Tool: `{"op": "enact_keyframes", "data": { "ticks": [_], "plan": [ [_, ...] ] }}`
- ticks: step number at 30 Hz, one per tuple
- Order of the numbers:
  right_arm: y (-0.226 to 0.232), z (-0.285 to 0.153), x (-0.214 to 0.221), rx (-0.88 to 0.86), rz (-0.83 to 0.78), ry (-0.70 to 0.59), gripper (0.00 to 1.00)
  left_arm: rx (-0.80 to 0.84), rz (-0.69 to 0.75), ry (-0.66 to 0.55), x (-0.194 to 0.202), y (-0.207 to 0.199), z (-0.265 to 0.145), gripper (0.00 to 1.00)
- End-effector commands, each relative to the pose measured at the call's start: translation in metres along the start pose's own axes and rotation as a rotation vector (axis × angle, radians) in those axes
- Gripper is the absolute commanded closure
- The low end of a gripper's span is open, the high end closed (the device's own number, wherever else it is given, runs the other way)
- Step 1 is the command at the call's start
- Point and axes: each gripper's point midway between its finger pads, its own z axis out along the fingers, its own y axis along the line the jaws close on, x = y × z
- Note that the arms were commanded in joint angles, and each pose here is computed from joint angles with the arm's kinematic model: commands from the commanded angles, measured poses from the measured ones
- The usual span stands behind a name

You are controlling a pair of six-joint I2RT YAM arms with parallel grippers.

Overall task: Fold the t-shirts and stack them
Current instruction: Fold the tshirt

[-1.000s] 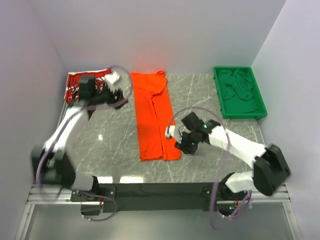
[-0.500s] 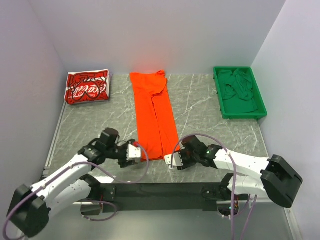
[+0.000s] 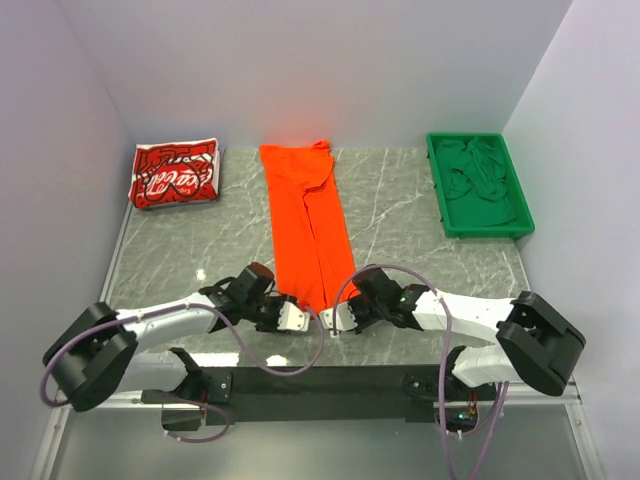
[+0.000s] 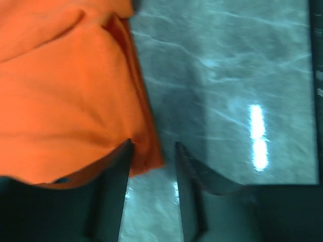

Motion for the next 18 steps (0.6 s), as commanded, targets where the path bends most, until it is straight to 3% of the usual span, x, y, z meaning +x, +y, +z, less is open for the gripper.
{"op": "enact_keyframes", "data": {
  "ticks": [1, 5, 6, 9, 18],
  "plan": [
    [0.007, 0.002, 0.003, -0.057, -0.019, 0.030, 0.73, -0.047, 0.051, 0.075, 0.009, 0.019, 0.005, 0.58],
    [0.005, 0.001, 0.001, -0.061, 0.023, 0.036, 0.94, -0.063, 0.059, 0.097, 0.014, 0.024, 0.008, 0.75],
    [0.006, -0.002, 0.000, -0.069, 0.037, 0.034, 1.00, -0.063, 0.058, 0.092, 0.011, 0.026, 0.007, 0.83],
    [0.003, -0.011, -0.012, -0.072, 0.099, 0.005, 1.00, -0.038, 0.052, 0.063, 0.002, 0.021, 0.003, 0.97],
    [0.001, -0.049, -0.049, -0.060, 0.163, -0.077, 1.00, 0.038, -0.007, -0.146, -0.056, -0.006, -0.038, 0.99]
  ]
}}
